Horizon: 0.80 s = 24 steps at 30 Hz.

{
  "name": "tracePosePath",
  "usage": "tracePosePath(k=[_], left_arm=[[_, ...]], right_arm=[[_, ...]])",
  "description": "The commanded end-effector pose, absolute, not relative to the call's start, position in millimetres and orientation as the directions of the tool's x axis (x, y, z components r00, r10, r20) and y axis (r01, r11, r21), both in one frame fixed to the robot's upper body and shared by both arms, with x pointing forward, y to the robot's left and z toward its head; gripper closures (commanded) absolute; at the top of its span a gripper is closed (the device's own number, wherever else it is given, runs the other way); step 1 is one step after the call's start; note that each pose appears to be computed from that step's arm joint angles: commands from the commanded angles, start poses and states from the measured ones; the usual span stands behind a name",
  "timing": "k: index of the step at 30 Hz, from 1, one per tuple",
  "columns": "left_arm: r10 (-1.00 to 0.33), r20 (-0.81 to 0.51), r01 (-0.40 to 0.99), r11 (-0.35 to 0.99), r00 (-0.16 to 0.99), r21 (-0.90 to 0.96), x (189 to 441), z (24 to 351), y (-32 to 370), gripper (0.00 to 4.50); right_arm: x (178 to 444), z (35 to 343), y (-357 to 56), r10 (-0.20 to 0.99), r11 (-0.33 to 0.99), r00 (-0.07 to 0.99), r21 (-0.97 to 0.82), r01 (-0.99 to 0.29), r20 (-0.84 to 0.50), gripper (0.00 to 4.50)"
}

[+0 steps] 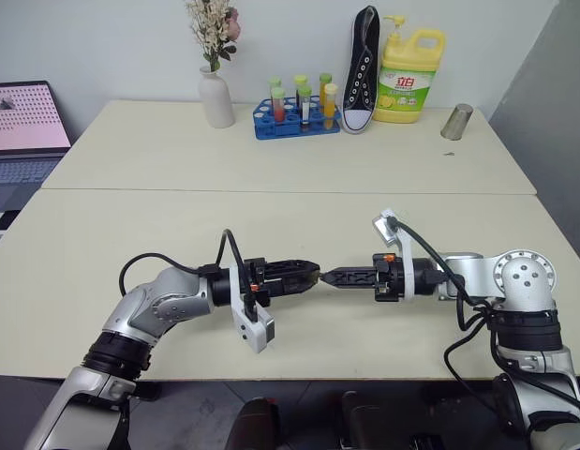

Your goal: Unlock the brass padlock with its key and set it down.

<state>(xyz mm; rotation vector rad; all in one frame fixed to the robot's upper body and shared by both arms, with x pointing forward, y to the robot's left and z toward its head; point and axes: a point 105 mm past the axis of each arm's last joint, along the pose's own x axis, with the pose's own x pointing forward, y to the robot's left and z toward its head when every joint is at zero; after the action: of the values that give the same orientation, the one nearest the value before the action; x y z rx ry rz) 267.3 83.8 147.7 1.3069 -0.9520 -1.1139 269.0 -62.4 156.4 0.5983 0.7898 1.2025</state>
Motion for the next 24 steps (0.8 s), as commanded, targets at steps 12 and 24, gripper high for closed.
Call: tracePosePath(k=[12,24], left_arm=[[-0.980,-0.074,0.060,-0.064,0.183,0.996,255.7,145.5,77.5,3.51],[-0.975,-0.058,0.074,-0.043,0.213,0.996,261.6,143.6,81.7,3.51]], right_arm=[[269.6,180.1,-59.7,0.974,0.223,0.157,0.806,-0.549,-0.163,4.50],[254.4,169.8,-52.6,0.947,0.309,0.186,0.582,-0.752,-0.262,2.81]])
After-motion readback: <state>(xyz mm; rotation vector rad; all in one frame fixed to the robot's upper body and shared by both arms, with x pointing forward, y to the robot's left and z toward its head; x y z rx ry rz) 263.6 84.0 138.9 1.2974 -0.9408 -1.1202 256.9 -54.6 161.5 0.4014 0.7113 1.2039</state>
